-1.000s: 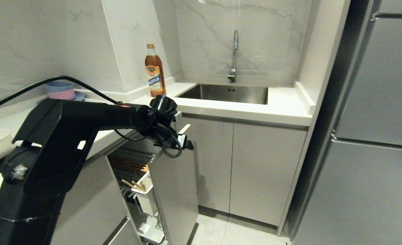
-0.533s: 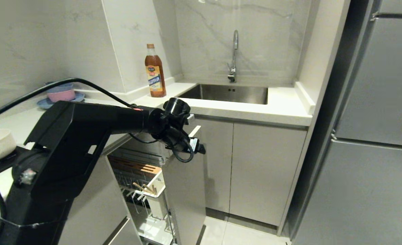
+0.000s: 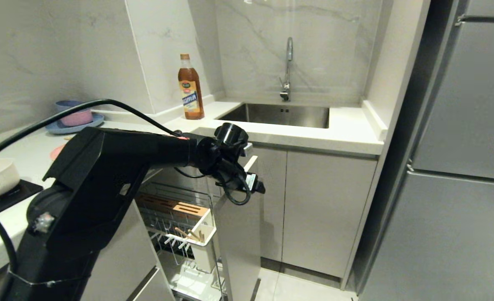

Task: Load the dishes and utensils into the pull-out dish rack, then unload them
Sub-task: Open the cupboard

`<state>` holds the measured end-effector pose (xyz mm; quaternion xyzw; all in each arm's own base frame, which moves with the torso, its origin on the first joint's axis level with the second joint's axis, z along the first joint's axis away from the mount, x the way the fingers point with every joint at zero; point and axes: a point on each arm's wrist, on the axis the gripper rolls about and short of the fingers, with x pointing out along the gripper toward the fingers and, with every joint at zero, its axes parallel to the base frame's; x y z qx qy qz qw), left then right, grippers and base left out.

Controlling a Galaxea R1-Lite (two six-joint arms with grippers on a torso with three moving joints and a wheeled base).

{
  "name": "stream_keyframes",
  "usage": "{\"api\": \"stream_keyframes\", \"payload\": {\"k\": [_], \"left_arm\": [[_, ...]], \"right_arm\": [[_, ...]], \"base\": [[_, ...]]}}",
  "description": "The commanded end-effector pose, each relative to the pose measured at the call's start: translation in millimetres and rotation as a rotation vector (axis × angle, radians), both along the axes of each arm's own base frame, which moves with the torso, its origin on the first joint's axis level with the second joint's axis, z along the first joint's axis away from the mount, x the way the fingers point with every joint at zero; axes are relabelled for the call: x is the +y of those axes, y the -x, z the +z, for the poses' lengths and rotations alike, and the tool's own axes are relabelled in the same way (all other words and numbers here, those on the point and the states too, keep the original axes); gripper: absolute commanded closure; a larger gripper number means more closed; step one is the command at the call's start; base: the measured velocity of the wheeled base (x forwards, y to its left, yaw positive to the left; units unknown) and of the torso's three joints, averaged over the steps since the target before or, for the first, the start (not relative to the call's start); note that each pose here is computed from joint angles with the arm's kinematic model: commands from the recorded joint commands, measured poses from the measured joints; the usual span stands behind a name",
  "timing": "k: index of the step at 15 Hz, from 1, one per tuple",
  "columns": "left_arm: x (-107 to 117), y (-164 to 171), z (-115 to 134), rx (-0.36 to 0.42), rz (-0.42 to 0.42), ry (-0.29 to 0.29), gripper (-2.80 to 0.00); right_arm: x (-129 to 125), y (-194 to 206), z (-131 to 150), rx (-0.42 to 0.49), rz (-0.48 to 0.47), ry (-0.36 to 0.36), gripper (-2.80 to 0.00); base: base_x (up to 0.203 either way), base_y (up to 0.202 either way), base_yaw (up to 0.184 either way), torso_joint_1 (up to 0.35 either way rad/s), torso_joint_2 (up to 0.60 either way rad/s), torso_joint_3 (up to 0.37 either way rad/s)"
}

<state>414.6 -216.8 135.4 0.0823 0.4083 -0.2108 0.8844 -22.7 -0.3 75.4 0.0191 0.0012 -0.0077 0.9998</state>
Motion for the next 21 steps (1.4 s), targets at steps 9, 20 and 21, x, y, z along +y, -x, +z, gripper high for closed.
{"api": "stream_keyframes", "payload": {"k": [9,20,21], "left_arm": [[-39.0,16.8,-6.1,-0.012,-0.091,0.006,-2.80],[-63.9,28.4,-8.2,-0.036,-0.149,0.022,-2.80],[-65.2,29.2,-8.6,-0.035,-0.153,0.023,-2.80]], "right_arm": [[0.0,-0.1,-0.5,0.002,0.000,-0.001,0.00],[0.0,-0.2,-0.8,0.002,0.000,0.000,0.00],[0.0,-0.2,-0.9,0.003,0.000,0.000,0.00]], "base": [[0.000,0.000,0.000,0.000,0.00,0.000],[0.000,0.000,0.000,0.000,0.00,0.000],[0.000,0.000,0.000,0.000,0.00,0.000]]}}
